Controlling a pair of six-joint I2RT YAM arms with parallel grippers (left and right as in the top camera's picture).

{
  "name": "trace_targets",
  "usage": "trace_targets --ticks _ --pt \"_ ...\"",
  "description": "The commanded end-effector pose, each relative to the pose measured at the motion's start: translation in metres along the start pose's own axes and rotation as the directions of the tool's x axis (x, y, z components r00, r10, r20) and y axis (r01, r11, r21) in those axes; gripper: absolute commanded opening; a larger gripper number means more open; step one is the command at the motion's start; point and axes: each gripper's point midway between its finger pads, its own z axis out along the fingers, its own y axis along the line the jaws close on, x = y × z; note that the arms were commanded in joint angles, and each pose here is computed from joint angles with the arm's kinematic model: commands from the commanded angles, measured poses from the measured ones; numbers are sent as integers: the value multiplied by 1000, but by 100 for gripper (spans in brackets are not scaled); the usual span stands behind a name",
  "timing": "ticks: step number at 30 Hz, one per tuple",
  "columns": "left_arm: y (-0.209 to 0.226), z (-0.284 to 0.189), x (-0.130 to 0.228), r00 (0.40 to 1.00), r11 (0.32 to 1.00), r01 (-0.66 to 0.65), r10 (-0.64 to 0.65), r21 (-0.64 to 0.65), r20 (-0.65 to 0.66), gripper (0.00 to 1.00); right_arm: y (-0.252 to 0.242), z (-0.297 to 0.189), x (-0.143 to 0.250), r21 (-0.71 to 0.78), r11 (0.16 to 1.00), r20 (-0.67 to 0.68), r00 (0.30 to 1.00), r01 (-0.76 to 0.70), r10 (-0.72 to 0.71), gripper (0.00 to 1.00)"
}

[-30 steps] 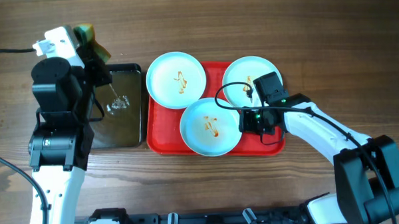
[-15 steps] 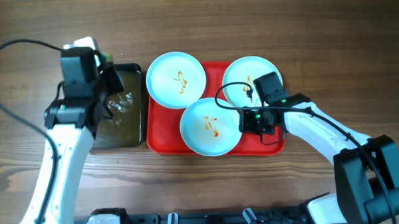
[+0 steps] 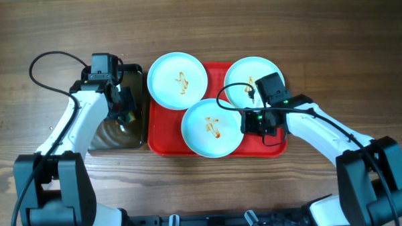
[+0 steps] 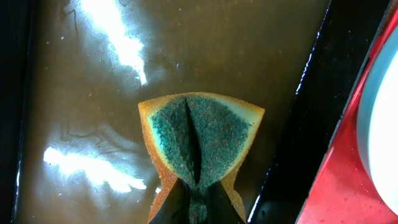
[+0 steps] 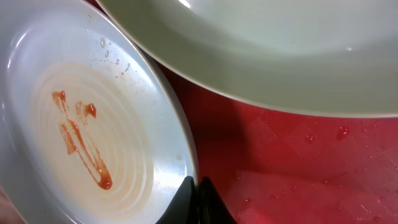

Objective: Clean dirty plates on tray and stack at the side
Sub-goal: 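Wipe the bottom plate with the sponge while the right gripper holds its rim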

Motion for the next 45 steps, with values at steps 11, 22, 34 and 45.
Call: trace_targets --ticks 11,22,34,45 --pt "-168 -97 36 981 773 -167 190 612 27 4 -4 4 1 21 1000 -4 1000 -5 5 4" --pt "-275 -65 120 918 651 -190 383 735 -102 4 -4 4 2 21 1000 -6 1000 0 0 4" --pt "-261 -26 152 887 697 -139 403 703 -224 4 -4 4 2 22 1000 -7 1000 0 0 4" --pt "-212 27 115 977 904 -53 135 424 -166 4 -4 4 3 24 1000 -11 1000 -1 2 4"
